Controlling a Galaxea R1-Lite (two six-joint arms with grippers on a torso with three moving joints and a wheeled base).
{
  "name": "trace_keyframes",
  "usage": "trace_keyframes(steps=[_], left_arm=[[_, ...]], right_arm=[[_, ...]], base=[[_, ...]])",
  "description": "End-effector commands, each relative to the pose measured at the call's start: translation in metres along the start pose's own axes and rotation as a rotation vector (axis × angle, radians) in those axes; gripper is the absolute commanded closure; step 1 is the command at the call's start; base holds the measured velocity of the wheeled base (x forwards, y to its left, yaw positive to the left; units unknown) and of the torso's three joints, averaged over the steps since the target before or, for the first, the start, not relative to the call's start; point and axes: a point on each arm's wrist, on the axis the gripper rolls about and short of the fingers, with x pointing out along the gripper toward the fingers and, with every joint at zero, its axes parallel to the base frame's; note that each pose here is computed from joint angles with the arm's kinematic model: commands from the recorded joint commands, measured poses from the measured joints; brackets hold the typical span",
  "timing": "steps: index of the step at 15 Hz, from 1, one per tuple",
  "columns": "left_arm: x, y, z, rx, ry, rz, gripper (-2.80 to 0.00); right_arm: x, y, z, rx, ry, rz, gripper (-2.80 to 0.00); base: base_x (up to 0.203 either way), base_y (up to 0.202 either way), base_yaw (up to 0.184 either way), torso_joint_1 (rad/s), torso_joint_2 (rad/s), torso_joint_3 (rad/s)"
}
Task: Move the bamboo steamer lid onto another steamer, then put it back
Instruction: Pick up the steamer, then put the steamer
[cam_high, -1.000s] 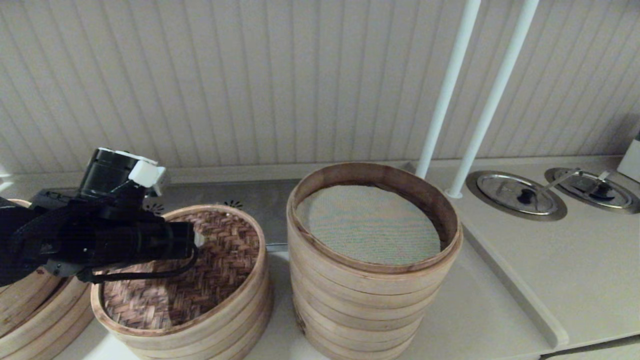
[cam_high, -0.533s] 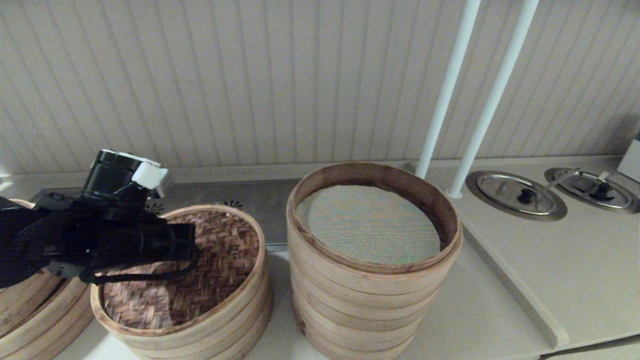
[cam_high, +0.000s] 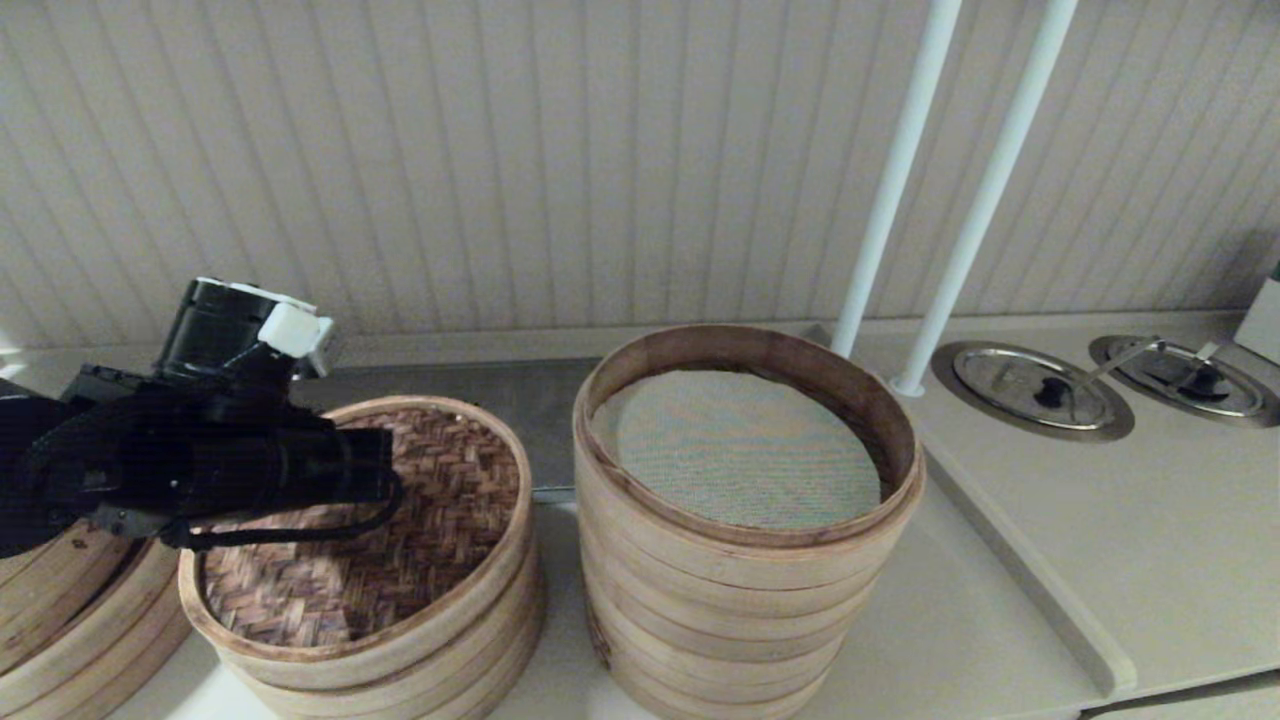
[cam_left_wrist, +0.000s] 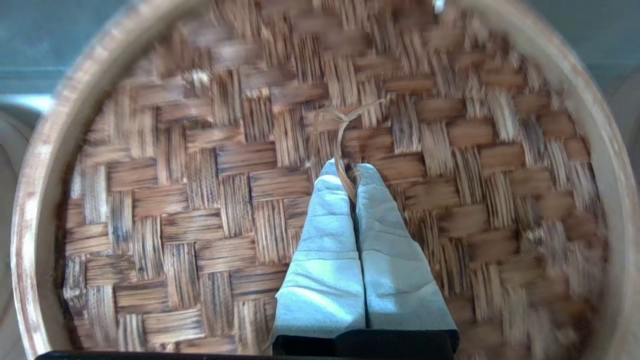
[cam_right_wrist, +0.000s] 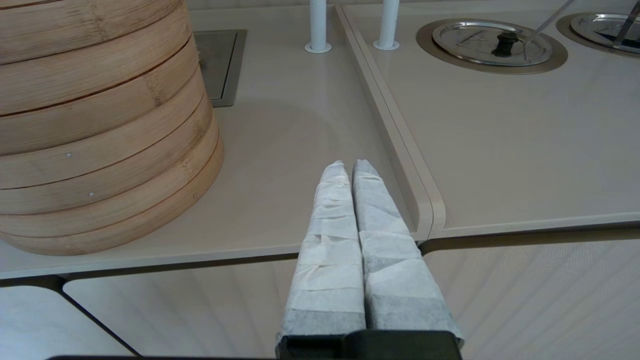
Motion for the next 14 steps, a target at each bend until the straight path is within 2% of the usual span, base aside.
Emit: trace_keyframes(steps=[1, 6, 14], left_arm=[[-0.010, 0.003, 0.008, -0.017, -0.044, -0.003, 0.00], [-0.025, 0.005, 0.013, -0.024, -0.085, -0.016, 0.00], [-0.080, 0.012, 0.041, -0.051, -0.186, -0.056, 0.00]], right_arm=[[0.000, 0.000, 0.000, 0.000, 0.003, 0.000, 0.00], [0.000, 0.000, -0.001, 0.000, 0.004, 0.000, 0.00], [0.000, 0.000, -0.001, 0.000, 0.005, 0.001, 0.00]], base=[[0.000, 0.000, 0.000, 0.000, 0.00, 0.000], [0.000, 0.000, 0.000, 0.000, 0.00, 0.000], [0.000, 0.000, 0.000, 0.000, 0.00, 0.000]])
